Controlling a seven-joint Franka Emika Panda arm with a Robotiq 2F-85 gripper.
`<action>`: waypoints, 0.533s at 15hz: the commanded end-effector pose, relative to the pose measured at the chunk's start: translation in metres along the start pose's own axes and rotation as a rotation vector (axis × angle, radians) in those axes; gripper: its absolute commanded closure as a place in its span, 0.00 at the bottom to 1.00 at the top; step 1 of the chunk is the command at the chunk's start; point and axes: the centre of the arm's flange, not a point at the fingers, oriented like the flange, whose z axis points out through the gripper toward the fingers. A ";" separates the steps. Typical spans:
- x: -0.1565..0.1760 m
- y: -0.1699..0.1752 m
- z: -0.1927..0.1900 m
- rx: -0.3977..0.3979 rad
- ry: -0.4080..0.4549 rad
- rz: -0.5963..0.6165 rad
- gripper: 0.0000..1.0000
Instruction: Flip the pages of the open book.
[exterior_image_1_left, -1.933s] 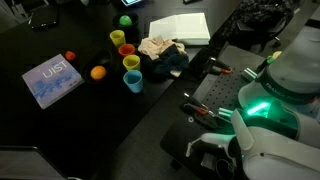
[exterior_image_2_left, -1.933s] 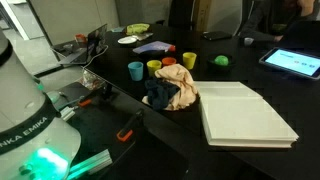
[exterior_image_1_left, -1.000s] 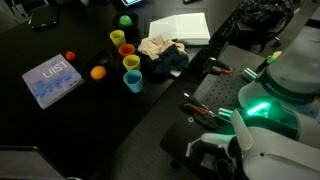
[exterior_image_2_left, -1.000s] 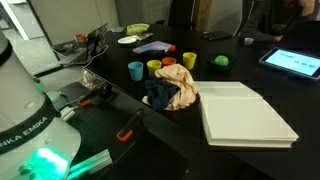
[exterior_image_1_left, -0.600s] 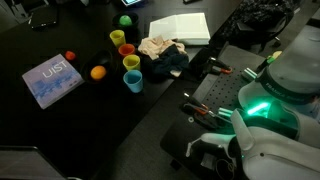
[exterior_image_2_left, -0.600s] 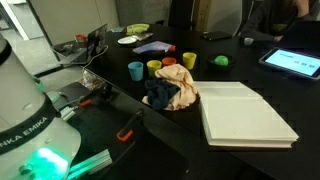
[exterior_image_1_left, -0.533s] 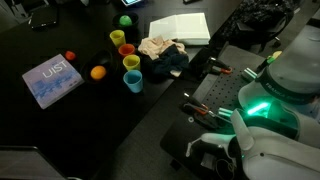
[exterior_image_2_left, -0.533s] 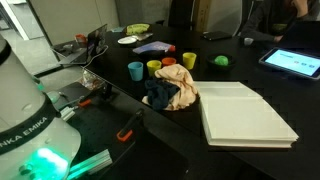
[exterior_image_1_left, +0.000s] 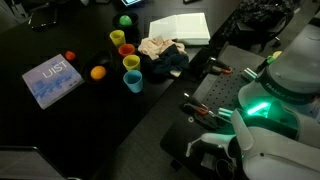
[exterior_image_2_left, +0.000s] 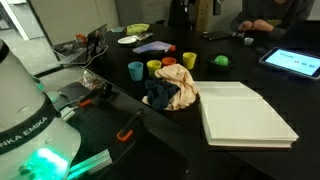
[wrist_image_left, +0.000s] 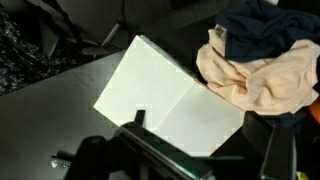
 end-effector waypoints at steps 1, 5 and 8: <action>0.011 0.022 0.034 0.007 0.104 0.116 0.00; 0.008 0.054 0.082 0.062 0.165 0.241 0.00; 0.005 0.074 0.113 0.073 0.156 0.324 0.00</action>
